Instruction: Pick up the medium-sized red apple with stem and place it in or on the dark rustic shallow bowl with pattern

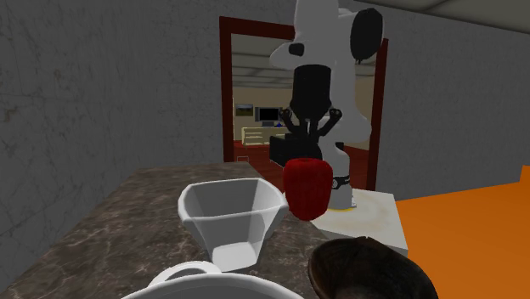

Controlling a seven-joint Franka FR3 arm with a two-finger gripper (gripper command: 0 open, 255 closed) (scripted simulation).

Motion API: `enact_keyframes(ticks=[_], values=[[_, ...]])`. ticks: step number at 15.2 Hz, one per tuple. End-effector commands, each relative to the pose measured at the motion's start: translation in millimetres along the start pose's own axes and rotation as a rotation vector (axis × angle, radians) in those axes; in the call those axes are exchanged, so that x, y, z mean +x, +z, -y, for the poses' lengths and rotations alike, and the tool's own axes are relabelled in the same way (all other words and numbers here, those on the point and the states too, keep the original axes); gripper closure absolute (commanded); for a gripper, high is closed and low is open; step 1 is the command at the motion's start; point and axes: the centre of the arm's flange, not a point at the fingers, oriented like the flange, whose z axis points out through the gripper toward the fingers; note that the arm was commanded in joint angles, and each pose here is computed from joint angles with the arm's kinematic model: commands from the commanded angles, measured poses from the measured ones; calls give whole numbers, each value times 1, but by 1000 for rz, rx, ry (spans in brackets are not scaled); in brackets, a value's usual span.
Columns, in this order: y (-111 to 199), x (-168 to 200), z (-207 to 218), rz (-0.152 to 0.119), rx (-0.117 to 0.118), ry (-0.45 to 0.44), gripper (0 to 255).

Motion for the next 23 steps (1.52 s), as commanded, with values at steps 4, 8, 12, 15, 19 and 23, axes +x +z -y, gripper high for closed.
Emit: enact_keyframes(ticks=[4,8,12,15,19,23], values=[[-26,4,0,0,0,0,255],[-47,8,0,0,0,0,255],[-68,11,0,0,0,0,255],[-83,14,0,0,0,0,255],[-100,25,8,0,0,0,255],[-116,61,43,0,0,0,255]])
